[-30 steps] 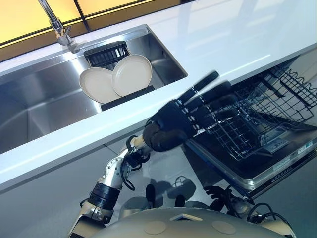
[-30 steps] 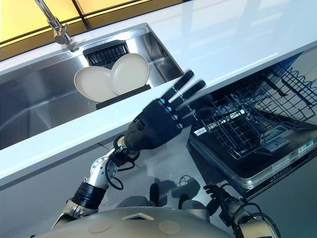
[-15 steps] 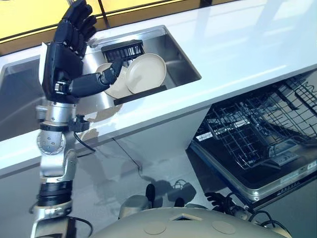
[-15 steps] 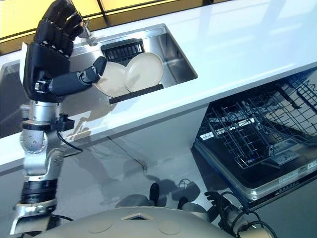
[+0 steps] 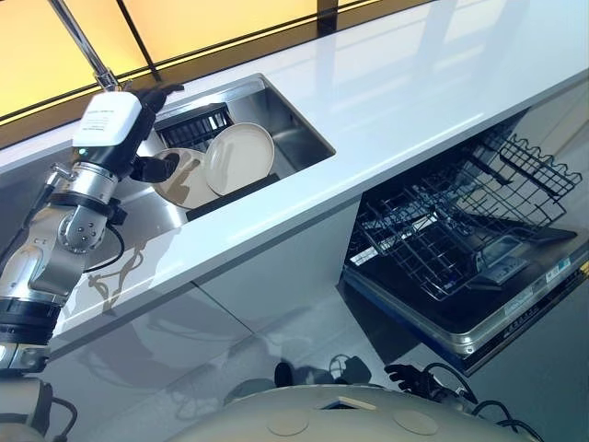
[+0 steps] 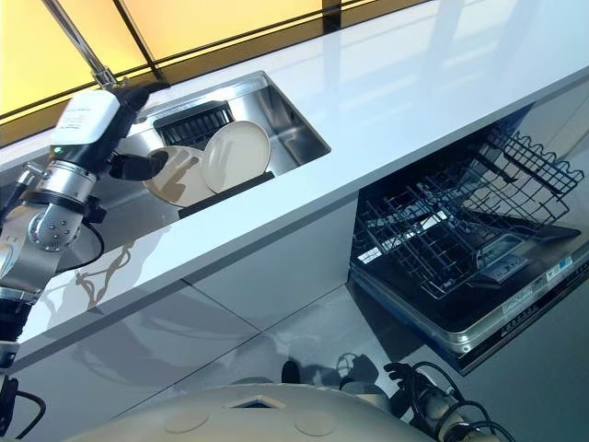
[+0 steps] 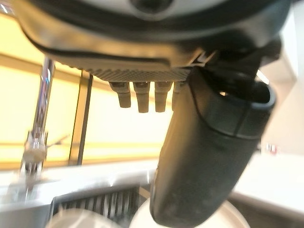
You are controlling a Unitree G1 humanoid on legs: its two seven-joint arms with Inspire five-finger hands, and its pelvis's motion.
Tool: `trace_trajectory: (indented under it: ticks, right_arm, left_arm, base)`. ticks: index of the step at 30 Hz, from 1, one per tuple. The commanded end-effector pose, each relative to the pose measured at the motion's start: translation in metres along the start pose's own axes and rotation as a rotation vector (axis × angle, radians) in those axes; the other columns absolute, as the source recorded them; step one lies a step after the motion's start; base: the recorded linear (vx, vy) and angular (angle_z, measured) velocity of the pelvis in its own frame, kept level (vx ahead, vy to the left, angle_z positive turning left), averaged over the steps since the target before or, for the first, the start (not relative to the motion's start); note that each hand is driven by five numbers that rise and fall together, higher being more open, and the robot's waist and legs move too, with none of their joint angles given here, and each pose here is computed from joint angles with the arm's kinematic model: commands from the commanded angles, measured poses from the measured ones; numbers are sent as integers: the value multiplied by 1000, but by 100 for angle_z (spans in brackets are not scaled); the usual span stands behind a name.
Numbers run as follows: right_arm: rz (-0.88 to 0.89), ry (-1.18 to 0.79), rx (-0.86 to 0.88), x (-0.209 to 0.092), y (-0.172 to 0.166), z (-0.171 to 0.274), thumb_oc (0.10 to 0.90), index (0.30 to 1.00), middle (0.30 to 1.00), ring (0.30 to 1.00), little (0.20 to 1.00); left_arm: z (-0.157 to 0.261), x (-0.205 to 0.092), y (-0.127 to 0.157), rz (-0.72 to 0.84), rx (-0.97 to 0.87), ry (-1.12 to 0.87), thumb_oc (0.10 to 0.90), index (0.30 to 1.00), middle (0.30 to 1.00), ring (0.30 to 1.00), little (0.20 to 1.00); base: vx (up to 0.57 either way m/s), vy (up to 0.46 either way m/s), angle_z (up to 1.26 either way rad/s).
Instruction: Pick up plates and place into dishwasher.
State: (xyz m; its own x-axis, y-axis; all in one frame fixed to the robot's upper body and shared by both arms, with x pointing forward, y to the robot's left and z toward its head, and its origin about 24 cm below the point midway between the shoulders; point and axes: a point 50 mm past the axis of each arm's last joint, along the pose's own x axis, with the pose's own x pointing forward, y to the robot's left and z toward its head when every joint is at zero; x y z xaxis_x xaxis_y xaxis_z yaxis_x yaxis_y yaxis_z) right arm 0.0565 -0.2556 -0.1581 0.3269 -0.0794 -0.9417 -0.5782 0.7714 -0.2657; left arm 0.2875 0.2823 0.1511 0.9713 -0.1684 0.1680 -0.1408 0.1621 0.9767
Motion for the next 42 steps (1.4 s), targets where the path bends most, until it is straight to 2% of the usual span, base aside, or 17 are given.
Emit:
trace_trajectory:
  ticks: [1,6,13,19,24,29,42]
  right_arm:
    - [-38,-56,-25,2,-17,16,800,900,900,900,900]
    - [-96,-112,-21,3,-30,30,800,900,900,900,900]
    - [-128,-148,10,3,-36,39,800,900,900,900,900]
    - [-136,-135,28,3,-33,34,800,900,900,900,900]
    - [-134,-132,19,2,-32,32,800,900,900,900,900]
    - [-128,-137,1,4,-30,36,800,900,900,900,900]
    - [-122,-125,-26,2,-29,30,800,900,900,900,900]
  left_arm:
    - [0,35,92,279,120,8,800,900,900,900,900]
    - [-10,46,105,302,87,94,800,900,900,900,900]
    - [-35,49,109,374,-170,239,800,900,900,900,900]
    - [-53,41,112,572,-318,338,800,900,900,900,900]
    - [-54,36,115,761,-433,363,800,900,900,900,900]
    - [-50,35,115,874,-512,362,800,900,900,900,900]
    - [-47,34,114,823,-491,327,800,900,900,900,900]
  base:
    - [-20,108,-13]
    - [-61,79,-14]
    - [-2,45,-10]
    - [69,65,0]
    - [26,38,0]
    - [0,0,0]
    - [0,8,3]
